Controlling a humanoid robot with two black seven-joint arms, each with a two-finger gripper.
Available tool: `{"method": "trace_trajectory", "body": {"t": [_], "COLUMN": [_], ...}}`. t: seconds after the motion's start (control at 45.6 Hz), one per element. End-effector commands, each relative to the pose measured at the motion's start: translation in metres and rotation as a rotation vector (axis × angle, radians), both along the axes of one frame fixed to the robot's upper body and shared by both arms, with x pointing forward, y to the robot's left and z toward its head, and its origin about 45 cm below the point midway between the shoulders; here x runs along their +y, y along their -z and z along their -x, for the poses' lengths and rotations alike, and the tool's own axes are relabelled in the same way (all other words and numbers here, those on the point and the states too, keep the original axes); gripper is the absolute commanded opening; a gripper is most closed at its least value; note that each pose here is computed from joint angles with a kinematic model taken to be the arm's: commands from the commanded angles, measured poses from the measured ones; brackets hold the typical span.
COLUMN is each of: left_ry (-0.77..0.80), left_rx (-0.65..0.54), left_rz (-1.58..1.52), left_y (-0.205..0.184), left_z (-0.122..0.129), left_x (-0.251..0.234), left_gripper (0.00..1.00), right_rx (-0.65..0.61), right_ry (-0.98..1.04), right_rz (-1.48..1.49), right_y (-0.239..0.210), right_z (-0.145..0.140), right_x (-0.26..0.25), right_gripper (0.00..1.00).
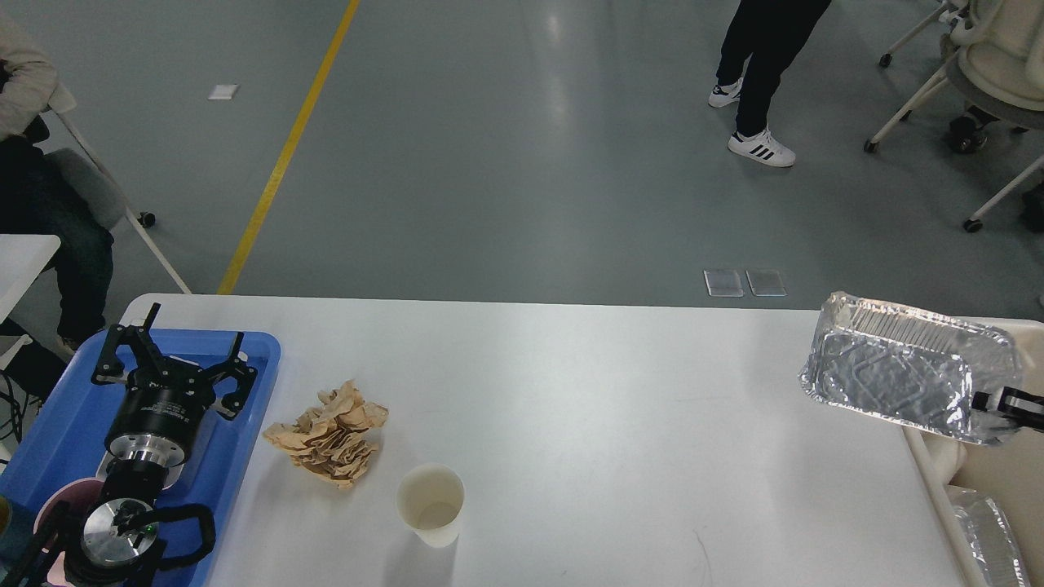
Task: Tidy desktop
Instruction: 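Grasp the foil tray with the right gripper and slide it toward the table center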
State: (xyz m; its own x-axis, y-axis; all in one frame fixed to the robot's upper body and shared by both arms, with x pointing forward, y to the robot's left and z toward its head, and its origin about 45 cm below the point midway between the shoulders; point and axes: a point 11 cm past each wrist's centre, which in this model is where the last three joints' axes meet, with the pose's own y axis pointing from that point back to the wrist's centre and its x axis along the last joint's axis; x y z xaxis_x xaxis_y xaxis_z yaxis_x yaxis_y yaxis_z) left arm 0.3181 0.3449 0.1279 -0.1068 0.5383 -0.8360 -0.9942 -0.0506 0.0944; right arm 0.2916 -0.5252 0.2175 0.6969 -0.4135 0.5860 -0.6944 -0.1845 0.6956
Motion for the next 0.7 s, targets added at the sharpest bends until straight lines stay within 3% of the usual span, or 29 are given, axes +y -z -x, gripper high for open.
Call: {"method": "trace_trajectory", "body": {"t": [0.0, 0.329, 0.679], "left_ry": [-0.01, -0.009, -0.012], "left_rx": [0.0, 0.03, 0.066], "left_rz": [-0.007, -0.046, -0.131], "left_y": [-0.001, 0.0, -0.002], "left_z": [0.0, 0.0, -0.006], "left_x": [0.003, 0.008, 0.006], "left_gripper": [0.97, 0.97, 0.97], "right_rx": [-0.041, -0.005, 0.093], "right_ry": [-0.005, -0.045, -0.185], "right_rz": [-0.022, -0.128, -0.142], "right_y": [-0.033, -0.035, -0.002], "right_z": [-0.004, -0.009, -0.068], "right_x": [0.0, 0.023, 0.137], "right_gripper": [0.0, 0.0, 0.0]}}
